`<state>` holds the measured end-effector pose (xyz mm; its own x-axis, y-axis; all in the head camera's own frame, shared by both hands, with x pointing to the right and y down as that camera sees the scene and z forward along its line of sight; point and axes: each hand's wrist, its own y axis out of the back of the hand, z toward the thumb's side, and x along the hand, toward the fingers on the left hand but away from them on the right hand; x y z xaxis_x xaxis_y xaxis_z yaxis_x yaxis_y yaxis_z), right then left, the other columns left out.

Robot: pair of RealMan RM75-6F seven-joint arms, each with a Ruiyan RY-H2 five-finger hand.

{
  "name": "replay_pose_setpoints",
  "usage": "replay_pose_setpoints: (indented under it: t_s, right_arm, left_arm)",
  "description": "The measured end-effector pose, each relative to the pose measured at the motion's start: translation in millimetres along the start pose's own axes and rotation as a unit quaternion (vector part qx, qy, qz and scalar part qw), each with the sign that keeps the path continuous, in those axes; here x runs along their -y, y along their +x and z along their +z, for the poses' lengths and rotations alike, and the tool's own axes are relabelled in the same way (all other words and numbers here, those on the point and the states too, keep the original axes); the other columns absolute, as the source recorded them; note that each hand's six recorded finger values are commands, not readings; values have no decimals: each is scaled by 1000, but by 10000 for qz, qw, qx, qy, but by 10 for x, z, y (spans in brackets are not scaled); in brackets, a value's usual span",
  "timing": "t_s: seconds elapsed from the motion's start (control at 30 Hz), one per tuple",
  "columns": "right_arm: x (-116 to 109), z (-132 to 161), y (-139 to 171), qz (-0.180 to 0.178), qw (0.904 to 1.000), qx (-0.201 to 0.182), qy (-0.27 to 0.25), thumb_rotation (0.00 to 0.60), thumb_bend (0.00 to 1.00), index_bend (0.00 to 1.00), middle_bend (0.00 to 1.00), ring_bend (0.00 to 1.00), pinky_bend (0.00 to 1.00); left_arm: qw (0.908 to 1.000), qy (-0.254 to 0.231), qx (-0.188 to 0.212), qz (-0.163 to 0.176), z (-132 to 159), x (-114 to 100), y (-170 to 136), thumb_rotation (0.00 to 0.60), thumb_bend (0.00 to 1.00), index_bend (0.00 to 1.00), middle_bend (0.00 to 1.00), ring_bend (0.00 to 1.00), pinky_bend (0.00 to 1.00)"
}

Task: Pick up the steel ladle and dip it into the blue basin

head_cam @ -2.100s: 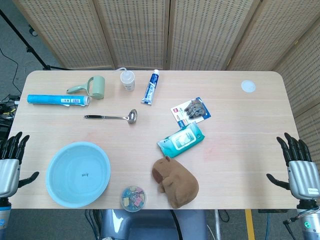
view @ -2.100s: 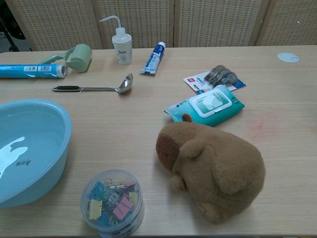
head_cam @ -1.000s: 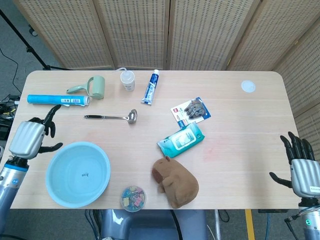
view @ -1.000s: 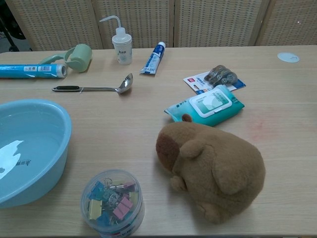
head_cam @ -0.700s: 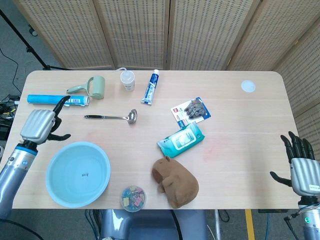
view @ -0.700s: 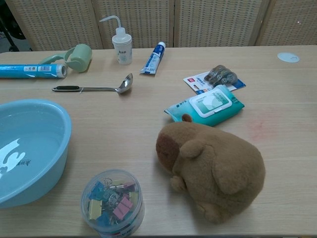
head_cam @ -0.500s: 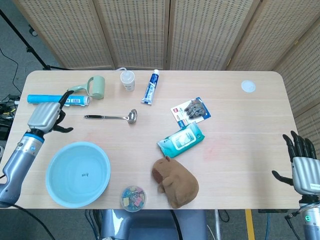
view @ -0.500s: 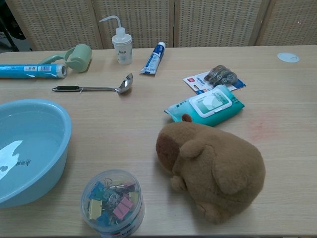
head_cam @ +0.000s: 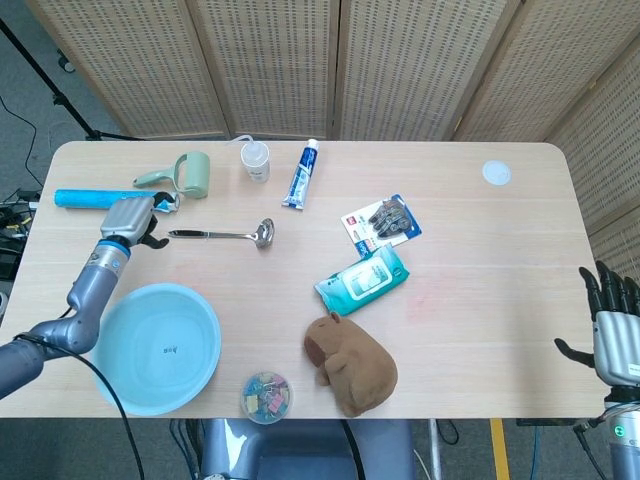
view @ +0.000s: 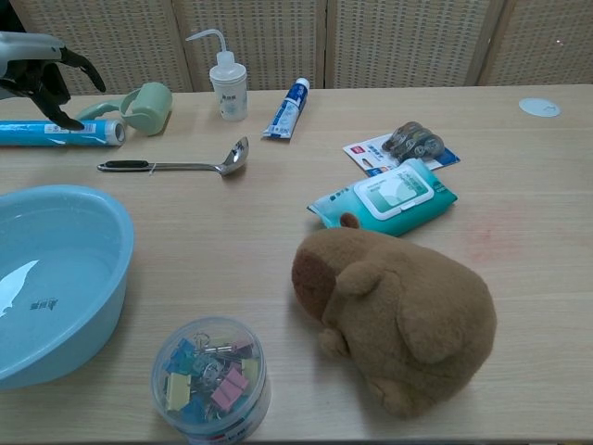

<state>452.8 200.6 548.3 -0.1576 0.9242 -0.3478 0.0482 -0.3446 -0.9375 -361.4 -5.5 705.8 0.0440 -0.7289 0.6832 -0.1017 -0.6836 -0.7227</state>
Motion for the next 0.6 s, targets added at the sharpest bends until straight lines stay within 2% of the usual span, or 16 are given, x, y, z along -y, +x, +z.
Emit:
replay_pose_setpoints:
  t_s: [0.13, 0.33, 0.6]
  right_arm:
    - [3, -4, -14, -2, 10000, 34, 34, 600, 0, 0, 0, 0, 0]
    - [44, -34, -34, 58, 9999, 126, 84, 600, 0, 0, 0, 0, 0]
    - [77, -52, -70, 104, 9997, 188, 127, 600, 0, 0, 0, 0, 0]
  left_arm:
    - [9999, 62, -125, -101, 20, 90, 174, 600, 313, 281, 990, 936, 1000]
    - [9992, 101, -229, -314, 85, 271, 365, 600, 315, 327, 990, 937, 1000]
    - [9986, 1, -328, -425, 140, 453, 514, 600, 316, 366, 990, 937, 1000]
